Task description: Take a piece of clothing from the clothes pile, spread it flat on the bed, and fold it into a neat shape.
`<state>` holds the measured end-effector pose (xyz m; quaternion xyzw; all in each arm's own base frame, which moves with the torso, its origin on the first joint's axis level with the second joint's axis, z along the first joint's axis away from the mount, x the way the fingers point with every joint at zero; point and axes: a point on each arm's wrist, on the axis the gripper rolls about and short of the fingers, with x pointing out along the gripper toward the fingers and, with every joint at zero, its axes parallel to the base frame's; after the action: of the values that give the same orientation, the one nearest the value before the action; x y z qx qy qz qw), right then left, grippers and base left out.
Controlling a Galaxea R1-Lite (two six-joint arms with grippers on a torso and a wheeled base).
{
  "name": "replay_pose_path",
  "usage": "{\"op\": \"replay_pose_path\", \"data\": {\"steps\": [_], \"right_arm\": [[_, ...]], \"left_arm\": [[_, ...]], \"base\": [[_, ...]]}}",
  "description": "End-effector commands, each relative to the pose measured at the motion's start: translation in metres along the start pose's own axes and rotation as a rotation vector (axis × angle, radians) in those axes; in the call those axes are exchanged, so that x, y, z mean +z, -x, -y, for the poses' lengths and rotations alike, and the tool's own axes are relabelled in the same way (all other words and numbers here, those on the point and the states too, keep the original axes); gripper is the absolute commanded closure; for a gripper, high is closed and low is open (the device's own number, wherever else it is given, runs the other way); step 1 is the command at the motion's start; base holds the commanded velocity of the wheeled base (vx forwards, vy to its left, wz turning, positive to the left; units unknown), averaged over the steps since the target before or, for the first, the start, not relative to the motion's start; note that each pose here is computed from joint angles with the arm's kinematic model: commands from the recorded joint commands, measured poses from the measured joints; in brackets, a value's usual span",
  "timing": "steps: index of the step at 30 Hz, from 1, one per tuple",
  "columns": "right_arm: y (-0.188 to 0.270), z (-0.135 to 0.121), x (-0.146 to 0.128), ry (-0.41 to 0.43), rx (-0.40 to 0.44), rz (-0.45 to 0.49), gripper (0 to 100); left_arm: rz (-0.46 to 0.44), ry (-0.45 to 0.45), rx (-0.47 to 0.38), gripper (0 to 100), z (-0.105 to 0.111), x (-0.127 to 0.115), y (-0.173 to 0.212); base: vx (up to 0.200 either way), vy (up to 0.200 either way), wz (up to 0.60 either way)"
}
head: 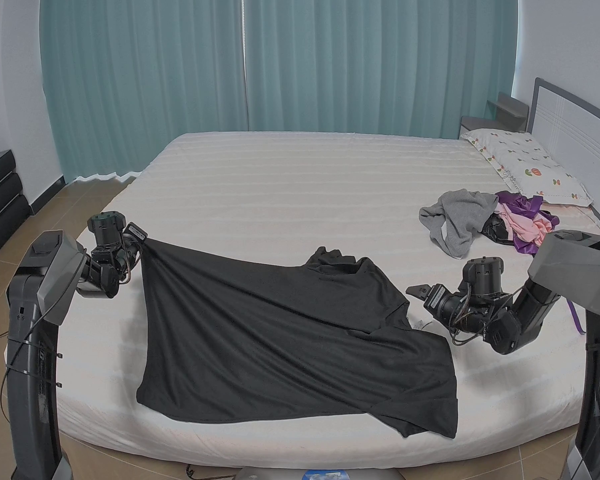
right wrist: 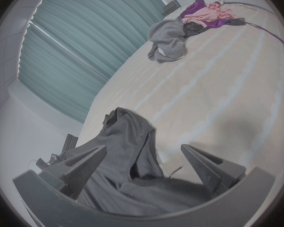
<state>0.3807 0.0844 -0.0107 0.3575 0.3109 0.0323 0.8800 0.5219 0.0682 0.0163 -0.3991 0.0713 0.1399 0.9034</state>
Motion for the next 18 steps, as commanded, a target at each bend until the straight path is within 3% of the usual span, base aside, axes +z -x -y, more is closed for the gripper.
{"op": "replay_pose_path", "data": {"steps": [1,18], "right_arm": [[-0.042,-0.009,0.001,0.011,-0.013,-0.040,0],[-0.096,-0.012,-0.006,0.049,-0.064,-0.110,0]], "left_arm": [[0.004,0.004,0.013,100,0.000,0.010,0.001],[-0.057,-0.004,0.049,100,-0.002,-0.005,0.001]], "base": [[0.000,0.000,0.00],[0.000,0.000,0.00]]}}
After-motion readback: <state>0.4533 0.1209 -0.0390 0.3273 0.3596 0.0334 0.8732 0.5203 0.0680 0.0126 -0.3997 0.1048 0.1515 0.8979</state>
